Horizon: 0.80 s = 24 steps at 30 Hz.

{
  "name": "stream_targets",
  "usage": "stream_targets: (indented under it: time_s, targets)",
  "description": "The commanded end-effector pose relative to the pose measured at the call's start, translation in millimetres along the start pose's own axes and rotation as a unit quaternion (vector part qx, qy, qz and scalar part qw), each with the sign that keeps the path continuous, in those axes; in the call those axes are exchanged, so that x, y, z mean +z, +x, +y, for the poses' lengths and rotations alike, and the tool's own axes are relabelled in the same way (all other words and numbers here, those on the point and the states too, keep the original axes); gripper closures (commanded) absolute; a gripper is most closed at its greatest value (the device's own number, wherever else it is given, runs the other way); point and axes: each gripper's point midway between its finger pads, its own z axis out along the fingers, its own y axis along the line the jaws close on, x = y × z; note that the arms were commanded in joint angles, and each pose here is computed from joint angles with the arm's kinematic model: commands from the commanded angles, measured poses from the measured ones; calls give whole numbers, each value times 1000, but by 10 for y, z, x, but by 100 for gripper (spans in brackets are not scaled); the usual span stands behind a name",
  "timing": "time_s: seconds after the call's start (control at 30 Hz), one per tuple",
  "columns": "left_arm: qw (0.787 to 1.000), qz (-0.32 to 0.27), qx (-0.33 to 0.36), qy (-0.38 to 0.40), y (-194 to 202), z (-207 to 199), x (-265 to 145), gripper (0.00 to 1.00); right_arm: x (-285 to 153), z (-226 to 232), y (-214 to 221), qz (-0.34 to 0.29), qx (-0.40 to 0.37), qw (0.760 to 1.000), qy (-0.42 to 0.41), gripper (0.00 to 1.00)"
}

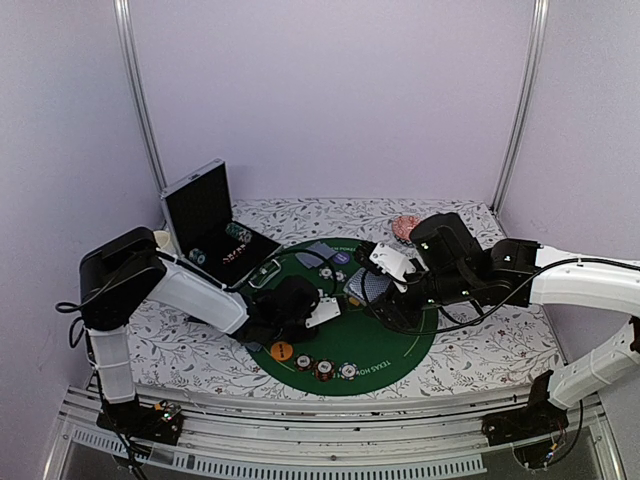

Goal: Distribute texas hold em gaming equipment
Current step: Flop the poker card into the community card area.

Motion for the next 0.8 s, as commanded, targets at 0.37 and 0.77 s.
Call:
stream_targets:
  time_s: [0.37,0.77]
  targets:
    - [998,13,-12,52,6,-184,-111,100,-117,-32,-165,-25,2,1000,3,55]
    - [997,-8,-19,78,-57,-197,-274,77,-110,-28,-148,-23,2,1000,2,55]
